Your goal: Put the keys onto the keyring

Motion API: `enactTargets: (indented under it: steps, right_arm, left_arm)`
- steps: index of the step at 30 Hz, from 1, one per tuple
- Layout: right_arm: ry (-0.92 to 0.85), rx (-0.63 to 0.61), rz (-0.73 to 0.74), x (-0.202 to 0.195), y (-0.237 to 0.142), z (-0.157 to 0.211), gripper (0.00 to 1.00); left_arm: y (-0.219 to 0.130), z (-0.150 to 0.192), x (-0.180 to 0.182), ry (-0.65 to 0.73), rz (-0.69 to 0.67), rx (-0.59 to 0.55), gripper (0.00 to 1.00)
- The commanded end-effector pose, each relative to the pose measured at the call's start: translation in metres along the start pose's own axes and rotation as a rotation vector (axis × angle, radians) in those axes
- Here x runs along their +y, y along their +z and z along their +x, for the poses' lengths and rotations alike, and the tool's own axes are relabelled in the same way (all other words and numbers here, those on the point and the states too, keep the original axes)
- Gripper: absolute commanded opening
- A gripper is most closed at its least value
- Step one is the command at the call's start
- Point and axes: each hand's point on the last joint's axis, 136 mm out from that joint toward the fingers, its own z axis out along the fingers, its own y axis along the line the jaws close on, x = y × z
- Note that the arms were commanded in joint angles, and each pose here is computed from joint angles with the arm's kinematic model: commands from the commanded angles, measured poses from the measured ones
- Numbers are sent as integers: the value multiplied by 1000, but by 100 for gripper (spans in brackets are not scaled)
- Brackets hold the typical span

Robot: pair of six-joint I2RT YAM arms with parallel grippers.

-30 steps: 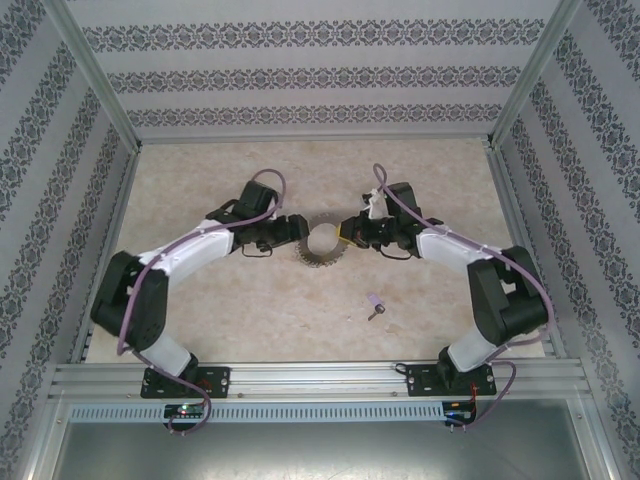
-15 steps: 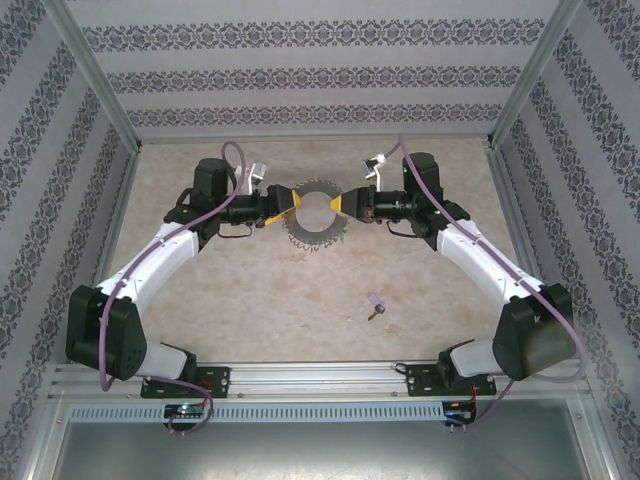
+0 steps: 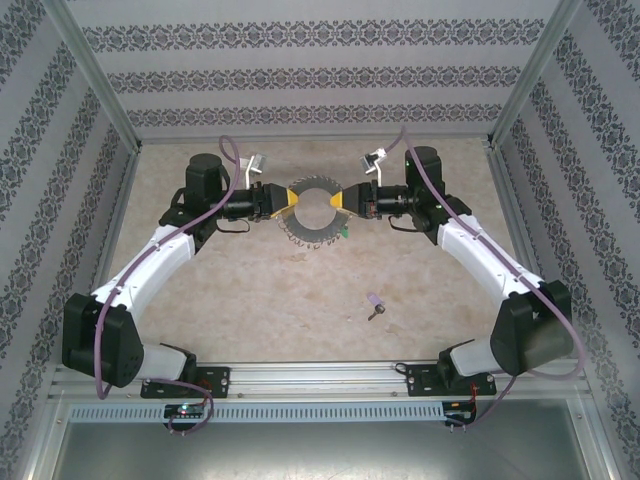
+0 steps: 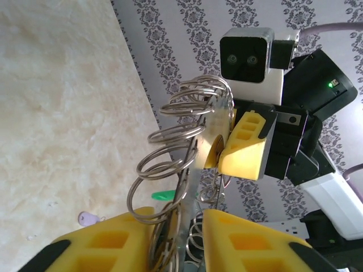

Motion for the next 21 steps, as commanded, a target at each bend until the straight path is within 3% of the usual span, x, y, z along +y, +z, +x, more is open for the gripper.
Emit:
enactTargets:
  steps: [1, 3, 6, 9, 13, 18, 21]
  right_arm:
    - [-7, -15, -7, 1, 1, -12, 6]
    - [-3, -16, -8, 0, 1, -13, 9]
    - [17, -47, 27, -7, -2, -18, 27]
    - [30, -106, 72, -14, -11, -27, 35]
    - [30, -195, 141, -20, -30, -36, 42]
    - [-26, -358, 321, -24, -72, -40, 47]
    - [-179, -468, 379, -5, -97, -36, 46]
  left_arm:
    - [-6, 3, -21, 62, 50, 2, 17]
    - [-6, 1, -19, 49, 40, -7, 14]
    - [-6, -3, -16, 22, 22, -26, 8]
    - [-6, -5, -13, -5, 14, -41, 1]
    - [-9, -13, -18, -34, 32, -71, 0]
    - [-15, -16, -37, 31, 73, -89, 0]
    - [-20, -13, -47, 88, 78, -94, 0]
